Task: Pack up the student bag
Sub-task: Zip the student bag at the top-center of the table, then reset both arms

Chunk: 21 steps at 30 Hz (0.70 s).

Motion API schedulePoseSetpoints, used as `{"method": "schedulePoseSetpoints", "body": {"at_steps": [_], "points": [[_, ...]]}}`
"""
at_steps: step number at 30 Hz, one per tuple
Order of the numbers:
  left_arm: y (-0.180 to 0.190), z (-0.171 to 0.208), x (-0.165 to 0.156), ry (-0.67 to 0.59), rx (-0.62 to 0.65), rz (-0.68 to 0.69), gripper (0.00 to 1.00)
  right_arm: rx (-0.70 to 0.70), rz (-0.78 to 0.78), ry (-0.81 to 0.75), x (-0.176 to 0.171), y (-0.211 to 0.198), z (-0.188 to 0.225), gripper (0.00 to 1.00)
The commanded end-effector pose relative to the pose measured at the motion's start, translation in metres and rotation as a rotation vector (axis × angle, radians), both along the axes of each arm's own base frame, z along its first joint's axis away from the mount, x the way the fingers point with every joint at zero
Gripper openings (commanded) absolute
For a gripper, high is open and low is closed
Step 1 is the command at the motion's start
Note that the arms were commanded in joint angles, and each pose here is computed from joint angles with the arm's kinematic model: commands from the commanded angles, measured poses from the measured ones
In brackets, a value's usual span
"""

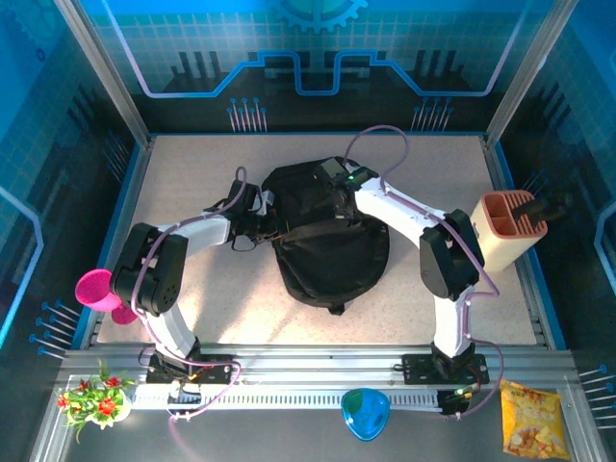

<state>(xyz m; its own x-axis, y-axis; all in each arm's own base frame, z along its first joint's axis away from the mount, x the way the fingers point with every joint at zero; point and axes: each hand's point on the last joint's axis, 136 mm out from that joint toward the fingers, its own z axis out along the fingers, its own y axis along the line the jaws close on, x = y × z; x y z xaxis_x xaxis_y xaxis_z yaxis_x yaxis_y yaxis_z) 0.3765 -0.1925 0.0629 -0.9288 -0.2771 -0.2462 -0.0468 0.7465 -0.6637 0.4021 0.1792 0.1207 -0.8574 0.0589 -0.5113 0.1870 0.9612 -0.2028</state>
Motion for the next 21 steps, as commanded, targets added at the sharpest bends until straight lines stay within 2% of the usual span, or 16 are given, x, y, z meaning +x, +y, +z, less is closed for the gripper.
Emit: {"method": "schedulePoseSetpoints", "body": {"at_steps": [1,5,6,8,11,12,14,15,21], "points": [[0.012,-0.002,-0.003,0.018,0.043,0.014,0.00,-0.049,-0.012,-0.044,0.003,-0.017,0.019,0.00],[0.012,0.007,0.004,-0.006,0.050,0.015,0.00,0.036,0.040,-0.045,0.005,-0.003,0.026,0.01],[0.012,0.009,0.007,-0.012,0.053,0.019,0.00,0.066,0.056,-0.043,0.005,0.001,0.029,0.13],[0.013,0.021,0.017,-0.032,0.059,0.033,0.20,0.105,0.081,-0.066,0.004,0.004,0.045,0.44],[0.018,0.047,0.029,-0.083,0.082,0.065,0.48,0.119,0.121,-0.147,0.005,0.000,0.075,0.70],[0.023,0.054,0.032,-0.098,0.098,0.084,0.54,0.119,0.130,-0.173,0.004,-0.005,0.085,0.75],[0.039,0.069,0.035,-0.127,0.144,0.139,0.63,0.104,0.141,-0.236,0.003,-0.019,0.101,0.95],[0.048,0.074,0.035,-0.137,0.163,0.168,0.67,0.081,0.144,-0.266,0.003,-0.028,0.106,1.00],[0.130,0.087,0.028,-0.224,0.337,0.419,0.95,-0.031,0.119,-0.426,0.002,-0.092,0.106,1.00]]}}
